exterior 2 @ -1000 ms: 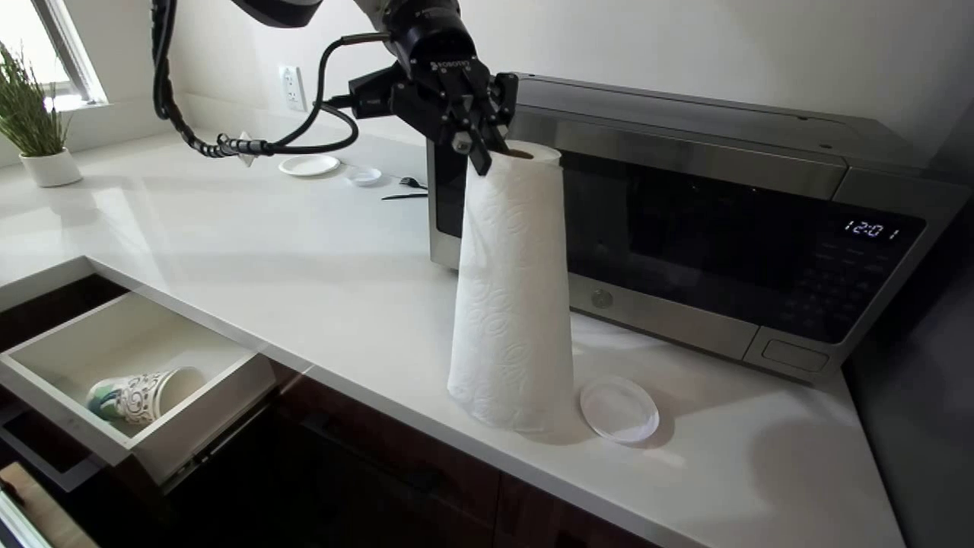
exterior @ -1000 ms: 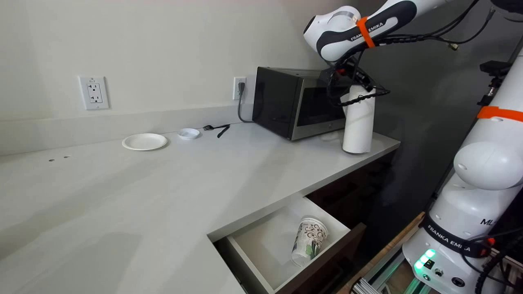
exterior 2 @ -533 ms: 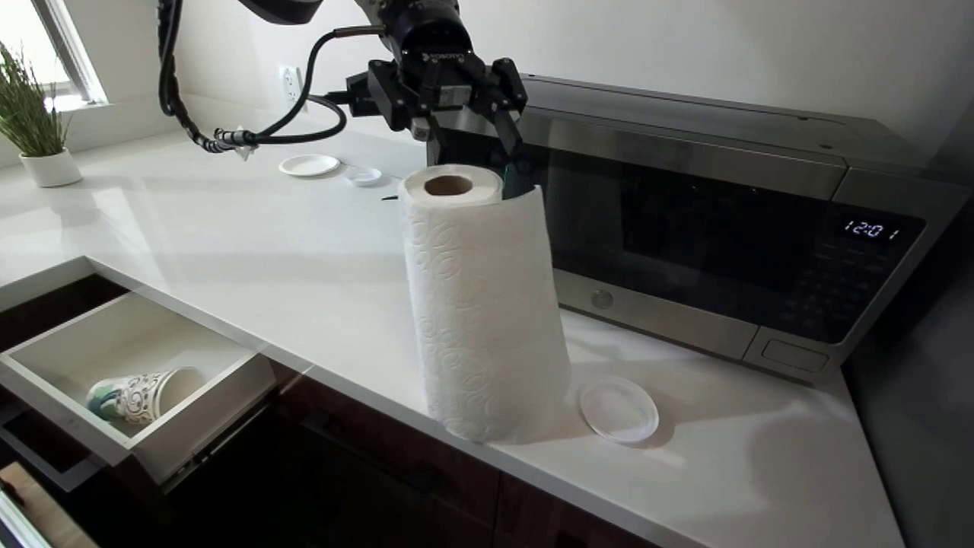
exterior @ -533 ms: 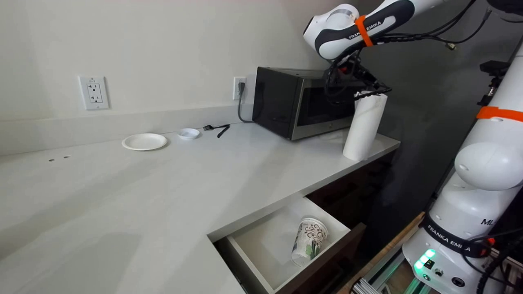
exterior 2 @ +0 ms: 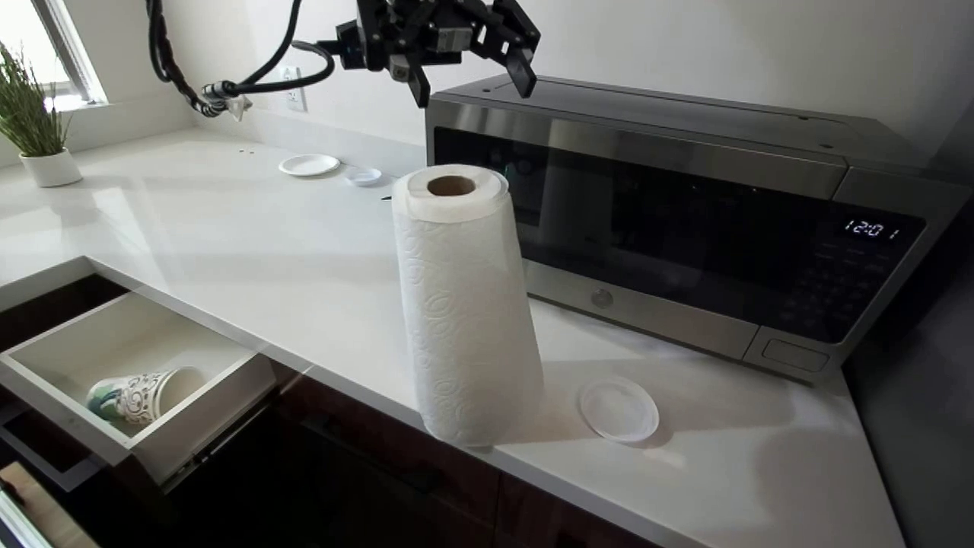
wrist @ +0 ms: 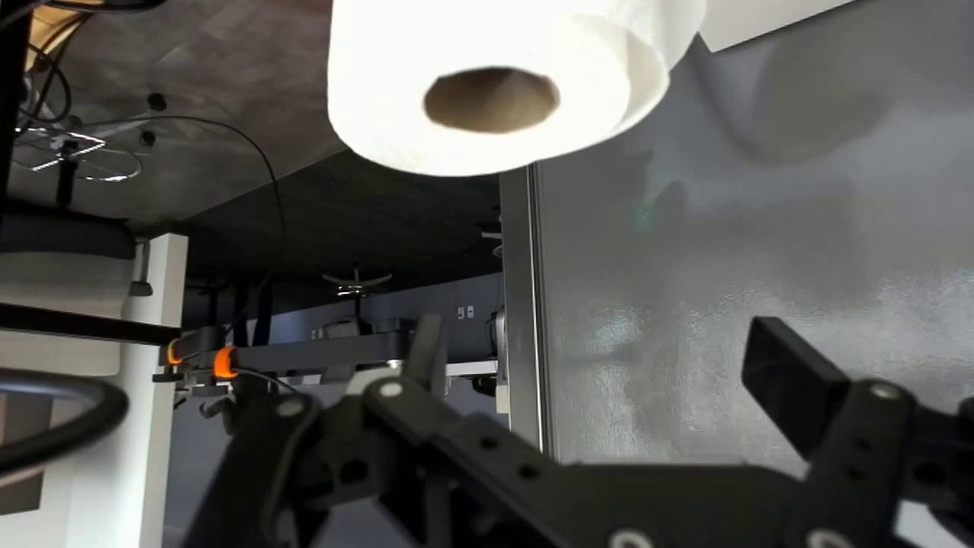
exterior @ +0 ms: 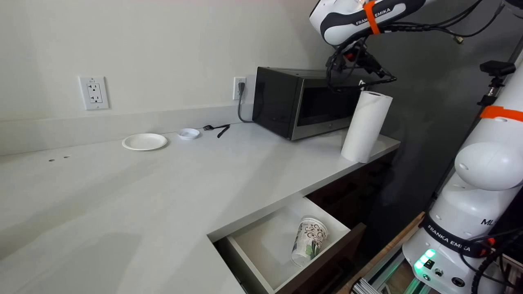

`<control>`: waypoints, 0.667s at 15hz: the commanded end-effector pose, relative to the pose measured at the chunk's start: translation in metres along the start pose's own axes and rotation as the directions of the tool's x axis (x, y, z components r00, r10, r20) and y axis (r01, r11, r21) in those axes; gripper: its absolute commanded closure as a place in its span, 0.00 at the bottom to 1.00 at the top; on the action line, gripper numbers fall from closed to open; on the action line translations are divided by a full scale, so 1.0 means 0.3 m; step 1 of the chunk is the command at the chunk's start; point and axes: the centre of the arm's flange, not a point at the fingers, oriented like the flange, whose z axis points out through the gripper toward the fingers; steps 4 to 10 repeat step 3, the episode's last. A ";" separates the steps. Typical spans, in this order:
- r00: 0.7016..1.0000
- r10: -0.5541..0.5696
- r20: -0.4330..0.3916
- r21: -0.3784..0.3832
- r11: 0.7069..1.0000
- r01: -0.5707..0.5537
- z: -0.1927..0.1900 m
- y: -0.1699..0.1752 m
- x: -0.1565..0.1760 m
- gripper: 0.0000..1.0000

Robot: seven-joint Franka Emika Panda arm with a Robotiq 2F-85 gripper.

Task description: Put the paper towel roll on the counter.

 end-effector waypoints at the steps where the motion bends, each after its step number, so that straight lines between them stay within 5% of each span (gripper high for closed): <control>1: 0.993 -0.110 0.045 0.078 0.991 0.106 -0.015 0.063 0.130 0.00; 2: 0.998 -0.057 0.022 0.023 0.998 0.056 -0.023 0.019 0.061 0.00; 10: 0.997 -0.076 0.033 0.037 0.996 0.075 -0.034 0.030 0.094 0.00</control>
